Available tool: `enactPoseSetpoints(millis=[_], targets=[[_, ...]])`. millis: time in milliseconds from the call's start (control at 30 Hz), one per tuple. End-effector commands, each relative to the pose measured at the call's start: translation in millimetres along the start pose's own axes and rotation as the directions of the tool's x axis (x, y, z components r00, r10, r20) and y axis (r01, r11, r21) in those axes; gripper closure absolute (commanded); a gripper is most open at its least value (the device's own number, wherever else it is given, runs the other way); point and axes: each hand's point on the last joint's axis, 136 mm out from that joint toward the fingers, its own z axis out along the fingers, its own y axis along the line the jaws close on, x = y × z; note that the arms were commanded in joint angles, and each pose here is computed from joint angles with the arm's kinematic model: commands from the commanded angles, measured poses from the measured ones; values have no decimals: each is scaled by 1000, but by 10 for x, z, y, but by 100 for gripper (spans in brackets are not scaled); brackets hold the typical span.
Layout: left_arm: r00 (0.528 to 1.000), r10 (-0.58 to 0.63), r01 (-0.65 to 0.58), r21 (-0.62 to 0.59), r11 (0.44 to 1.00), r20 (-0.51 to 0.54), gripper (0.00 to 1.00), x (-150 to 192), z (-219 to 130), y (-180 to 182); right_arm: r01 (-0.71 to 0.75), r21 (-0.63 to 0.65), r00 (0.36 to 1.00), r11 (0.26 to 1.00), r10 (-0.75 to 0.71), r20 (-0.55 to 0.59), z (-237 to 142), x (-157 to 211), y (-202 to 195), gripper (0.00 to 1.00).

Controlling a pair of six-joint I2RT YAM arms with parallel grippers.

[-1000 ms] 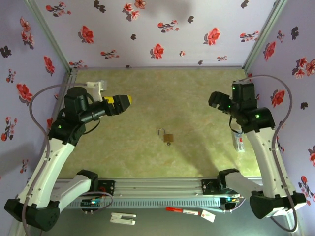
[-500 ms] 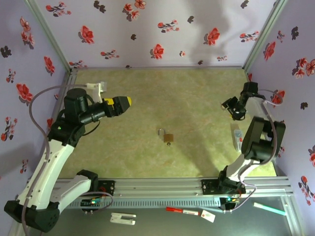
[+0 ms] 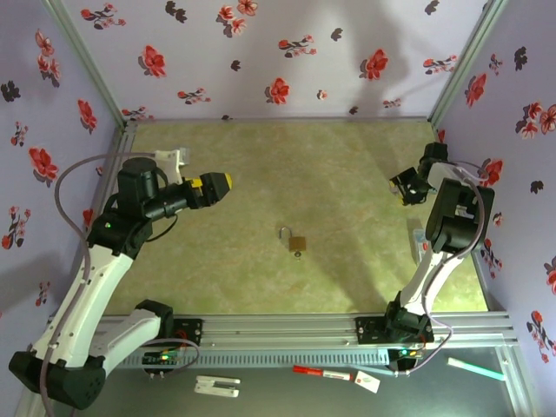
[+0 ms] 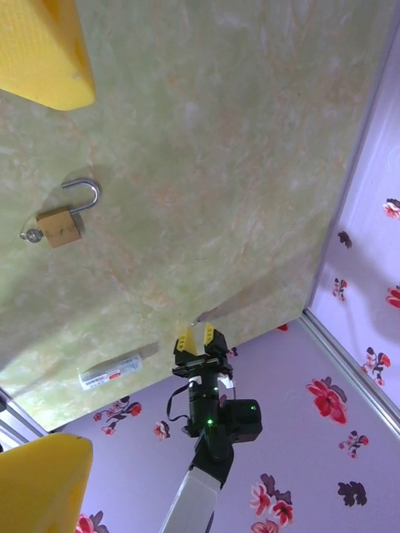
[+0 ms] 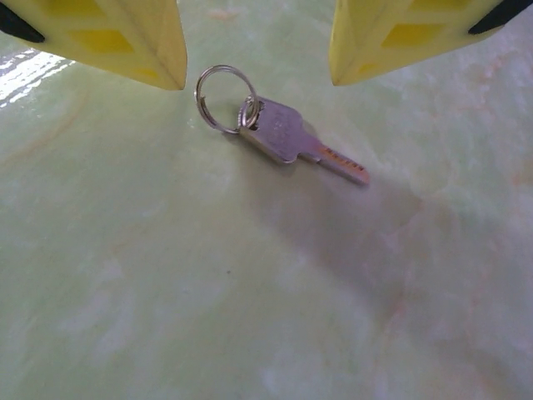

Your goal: Unlock with the key

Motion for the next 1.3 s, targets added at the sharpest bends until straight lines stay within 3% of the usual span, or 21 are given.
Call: enactPoseSetpoints(millis=[0,433,733,1000,1267], targets=[[1000,16,-16,-22,1000,-3,0,4,31,74,-24,3,1000,1000,24,1,12,-22,-16,52],[1000,3,-4,-25,1000,-4,0,28,52,111,-25,83,999,996,28,-35,153,53,-181,56],[1000,-19,19,-37,999,0,0,13,54,150,10,229,995,973,12,-96,347,75,-306,68],[999,-35,35,-40,999,-6,0,29,47,157,70,346,986,936,-12,-165,479,80,-363,85],[999,-42,42,-37,998,-9,0,52,50,163,136,345,980,929,-75,-184,424,156,-342,100]])
